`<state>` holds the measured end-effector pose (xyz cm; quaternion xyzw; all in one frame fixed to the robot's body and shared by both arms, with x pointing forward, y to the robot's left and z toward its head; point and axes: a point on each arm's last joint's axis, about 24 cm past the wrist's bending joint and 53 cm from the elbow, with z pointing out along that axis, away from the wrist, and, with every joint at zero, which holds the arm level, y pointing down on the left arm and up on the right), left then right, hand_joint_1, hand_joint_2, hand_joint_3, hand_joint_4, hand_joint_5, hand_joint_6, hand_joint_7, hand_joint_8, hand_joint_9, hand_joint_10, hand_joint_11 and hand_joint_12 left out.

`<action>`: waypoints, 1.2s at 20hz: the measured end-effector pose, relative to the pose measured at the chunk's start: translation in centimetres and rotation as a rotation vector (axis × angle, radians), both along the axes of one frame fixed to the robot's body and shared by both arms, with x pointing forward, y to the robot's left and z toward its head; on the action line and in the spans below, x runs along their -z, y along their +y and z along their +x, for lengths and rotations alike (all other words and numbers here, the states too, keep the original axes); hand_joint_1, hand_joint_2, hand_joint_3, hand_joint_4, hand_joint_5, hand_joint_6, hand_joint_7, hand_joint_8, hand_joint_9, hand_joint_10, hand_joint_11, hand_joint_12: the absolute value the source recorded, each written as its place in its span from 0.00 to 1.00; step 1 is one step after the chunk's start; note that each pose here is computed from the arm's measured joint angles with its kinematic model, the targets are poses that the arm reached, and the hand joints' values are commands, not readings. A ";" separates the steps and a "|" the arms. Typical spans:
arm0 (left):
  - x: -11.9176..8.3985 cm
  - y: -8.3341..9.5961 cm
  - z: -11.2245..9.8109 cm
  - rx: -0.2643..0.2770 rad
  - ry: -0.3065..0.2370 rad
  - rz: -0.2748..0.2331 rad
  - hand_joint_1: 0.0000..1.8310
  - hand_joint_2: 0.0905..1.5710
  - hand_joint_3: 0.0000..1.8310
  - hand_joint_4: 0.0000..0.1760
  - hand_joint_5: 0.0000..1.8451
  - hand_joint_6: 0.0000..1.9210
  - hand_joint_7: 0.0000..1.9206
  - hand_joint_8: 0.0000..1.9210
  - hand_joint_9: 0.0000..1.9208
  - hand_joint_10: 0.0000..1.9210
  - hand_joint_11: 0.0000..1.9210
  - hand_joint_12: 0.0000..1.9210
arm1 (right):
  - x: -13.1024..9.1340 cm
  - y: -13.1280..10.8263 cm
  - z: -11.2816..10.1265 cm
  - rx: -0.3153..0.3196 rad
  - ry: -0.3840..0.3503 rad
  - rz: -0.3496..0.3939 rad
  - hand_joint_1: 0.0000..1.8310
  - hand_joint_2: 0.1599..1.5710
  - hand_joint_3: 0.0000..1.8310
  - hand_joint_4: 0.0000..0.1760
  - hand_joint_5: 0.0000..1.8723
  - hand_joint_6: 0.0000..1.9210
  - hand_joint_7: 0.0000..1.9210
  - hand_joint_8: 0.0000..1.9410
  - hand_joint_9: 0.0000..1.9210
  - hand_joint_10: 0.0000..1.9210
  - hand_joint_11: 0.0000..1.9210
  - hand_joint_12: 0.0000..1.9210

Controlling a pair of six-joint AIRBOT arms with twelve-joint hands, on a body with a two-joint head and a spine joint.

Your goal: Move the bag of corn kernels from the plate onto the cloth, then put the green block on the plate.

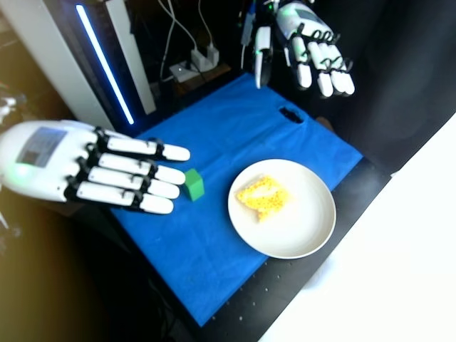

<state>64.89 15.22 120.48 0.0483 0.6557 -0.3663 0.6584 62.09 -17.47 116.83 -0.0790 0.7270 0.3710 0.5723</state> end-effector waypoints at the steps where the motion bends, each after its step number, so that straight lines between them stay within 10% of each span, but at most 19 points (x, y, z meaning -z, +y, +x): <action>1: 0.1 0.0 0.0 0.000 0.006 0.004 0.26 0.85 0.01 0.19 0.01 0.00 0.00 0.00 0.00 0.00 0.00 0.00 | 0.0 0.0 0.0 0.002 0.001 0.002 0.26 0.77 0.02 0.00 0.00 0.00 0.00 0.00 0.00 0.00 0.00 0.00; 7: 0.1 -4.1 3.9 0.046 0.033 0.049 0.42 0.82 0.00 0.06 0.04 0.00 0.03 0.00 0.00 0.00 0.00 0.03 | 0.2 0.3 0.0 0.001 0.009 0.014 0.27 0.78 0.01 0.00 0.00 0.00 0.00 0.00 0.00 0.00 0.00 0.00; 9: 0.9 -6.7 5.7 0.073 0.072 0.094 0.41 0.81 0.00 0.31 0.03 0.00 0.03 0.00 0.01 0.01 0.04 0.02 | 0.3 0.4 0.0 -0.001 0.011 0.015 0.26 0.79 0.01 0.00 0.00 0.00 0.00 0.00 0.00 0.00 0.00 0.00; 11: 3.7 -8.6 7.2 0.081 0.153 0.143 0.42 0.76 0.02 0.31 0.05 0.00 0.04 0.01 0.05 0.00 0.00 0.41 | 0.3 0.3 0.1 0.001 0.010 0.014 0.28 0.78 0.01 0.00 0.00 0.00 0.00 0.00 0.00 0.00 0.00 0.00; 12: 5.3 -8.9 7.8 0.074 0.200 0.164 0.43 0.74 0.00 0.14 0.06 0.01 0.07 0.01 0.08 0.02 0.00 0.56 | 0.3 0.3 0.1 0.003 0.011 0.015 0.29 0.78 0.01 0.00 0.00 0.00 0.00 0.00 0.00 0.00 0.00 0.00; 13: 6.8 -9.2 8.2 0.067 0.242 0.192 0.41 0.74 0.00 0.13 0.06 0.01 0.07 0.01 0.08 0.02 0.00 0.58 | 0.3 0.3 0.2 0.005 0.012 0.018 0.29 0.78 0.01 0.00 0.00 0.00 0.00 0.00 0.00 0.00 0.00 0.00; 21: 11.6 -10.4 9.5 0.054 0.376 0.267 0.48 0.78 0.00 0.07 0.04 0.00 0.04 0.00 0.02 0.00 0.00 0.11 | 0.7 0.6 0.1 -0.001 0.022 0.018 0.30 0.78 0.00 0.01 0.00 0.00 0.00 0.00 0.00 0.00 0.00 0.00; 24: 13.4 -11.0 9.8 0.056 0.419 0.292 0.54 0.77 0.00 0.11 0.09 0.01 0.09 0.00 0.07 0.01 0.00 0.28 | 0.7 0.7 0.1 -0.001 0.022 0.018 0.28 0.78 0.00 0.00 0.00 0.00 0.00 0.00 0.00 0.00 0.00 0.00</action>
